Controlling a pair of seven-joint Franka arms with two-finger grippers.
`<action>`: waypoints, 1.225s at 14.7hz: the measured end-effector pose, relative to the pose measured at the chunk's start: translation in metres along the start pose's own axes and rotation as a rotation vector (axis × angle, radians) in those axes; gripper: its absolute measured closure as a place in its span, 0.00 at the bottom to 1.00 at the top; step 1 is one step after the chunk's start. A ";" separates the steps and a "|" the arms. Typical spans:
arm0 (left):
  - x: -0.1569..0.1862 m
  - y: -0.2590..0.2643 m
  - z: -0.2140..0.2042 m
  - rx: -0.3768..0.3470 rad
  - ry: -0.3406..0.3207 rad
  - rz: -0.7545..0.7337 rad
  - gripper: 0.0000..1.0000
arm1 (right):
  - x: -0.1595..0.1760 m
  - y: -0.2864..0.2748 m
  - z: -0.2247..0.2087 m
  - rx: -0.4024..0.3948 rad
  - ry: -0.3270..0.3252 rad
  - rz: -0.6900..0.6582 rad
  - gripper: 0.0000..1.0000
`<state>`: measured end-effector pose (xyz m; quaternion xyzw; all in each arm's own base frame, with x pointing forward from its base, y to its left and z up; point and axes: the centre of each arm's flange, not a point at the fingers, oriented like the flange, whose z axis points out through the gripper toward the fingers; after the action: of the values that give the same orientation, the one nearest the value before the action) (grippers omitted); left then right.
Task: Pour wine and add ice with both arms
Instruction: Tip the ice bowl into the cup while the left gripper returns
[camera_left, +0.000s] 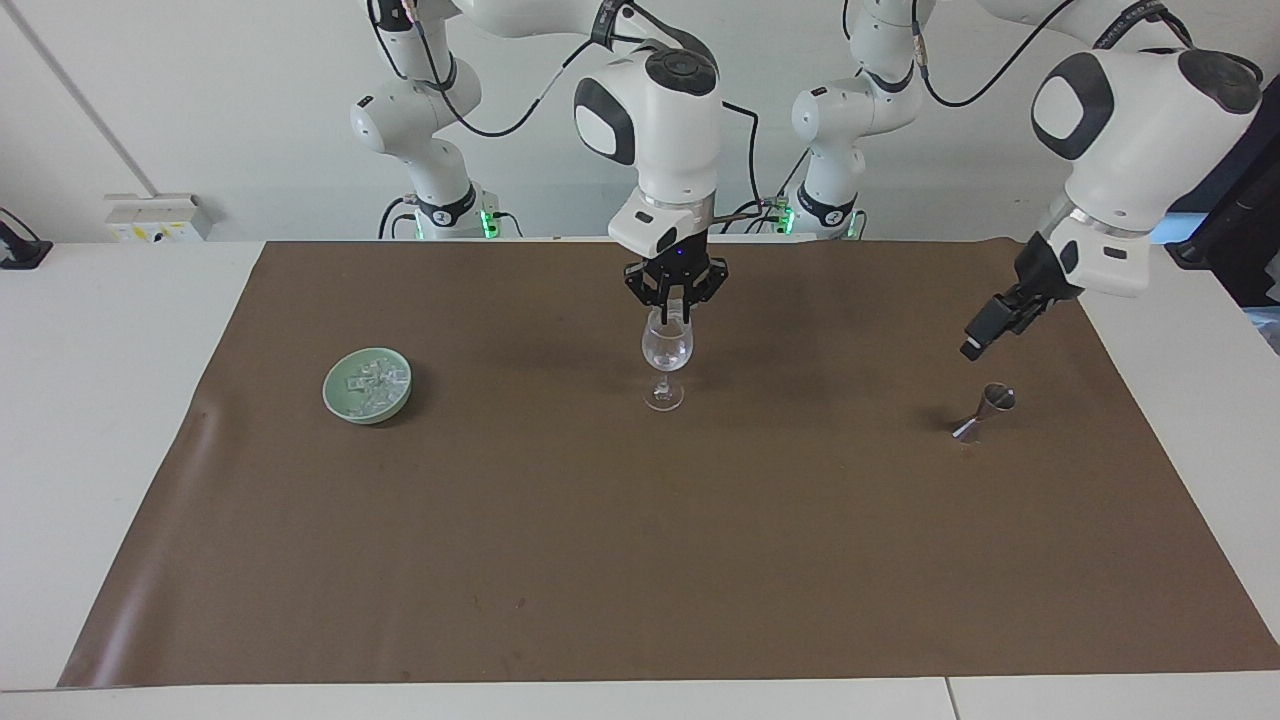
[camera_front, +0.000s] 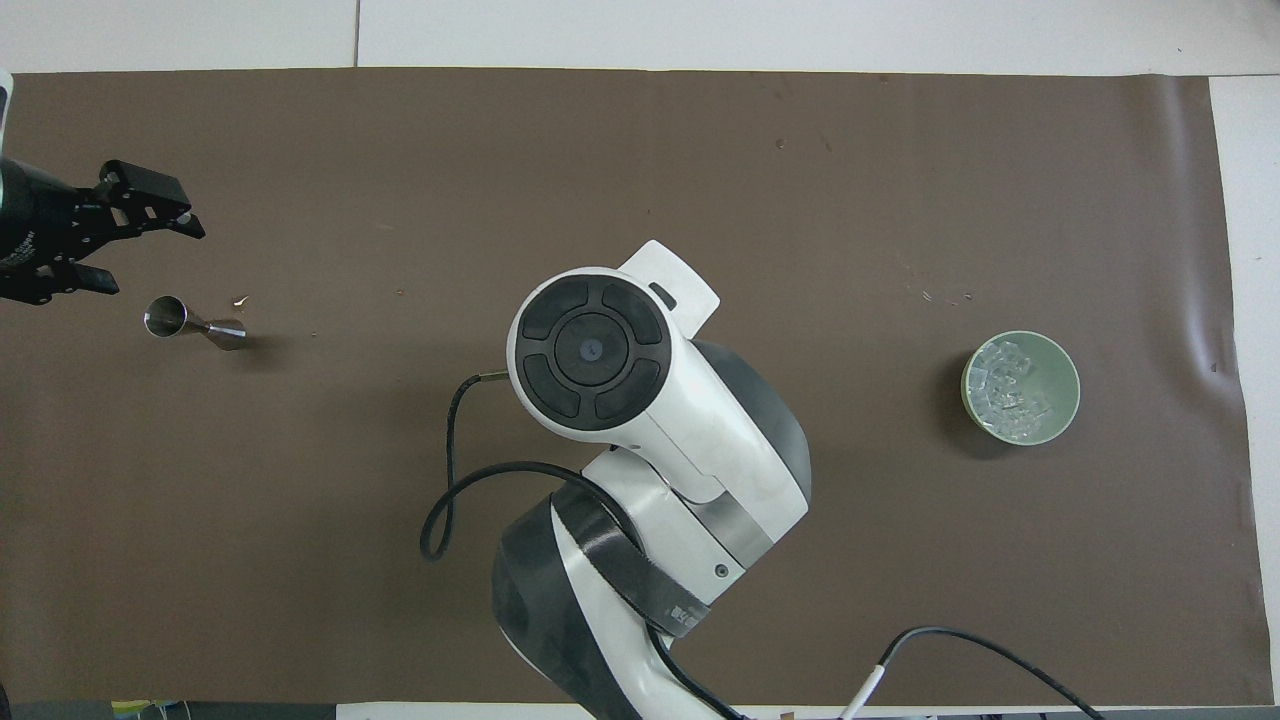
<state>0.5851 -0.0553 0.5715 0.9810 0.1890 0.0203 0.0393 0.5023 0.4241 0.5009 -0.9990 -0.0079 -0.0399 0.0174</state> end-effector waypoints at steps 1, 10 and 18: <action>-0.008 0.009 -0.003 0.010 0.001 0.037 0.00 | 0.000 0.000 0.000 0.000 0.000 0.000 0.73; -0.023 -0.029 -0.018 0.071 -0.125 0.310 0.00 | -0.001 0.001 0.001 -0.005 -0.006 0.000 0.64; -0.031 -0.033 -0.018 0.080 -0.178 0.371 0.00 | 0.010 0.021 -0.037 -0.050 -0.005 0.024 0.55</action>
<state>0.5426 -0.0348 0.5853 0.9977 0.0014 -0.0670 0.0123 0.5097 0.4019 0.5381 -0.9993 0.0051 -0.0372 -0.0071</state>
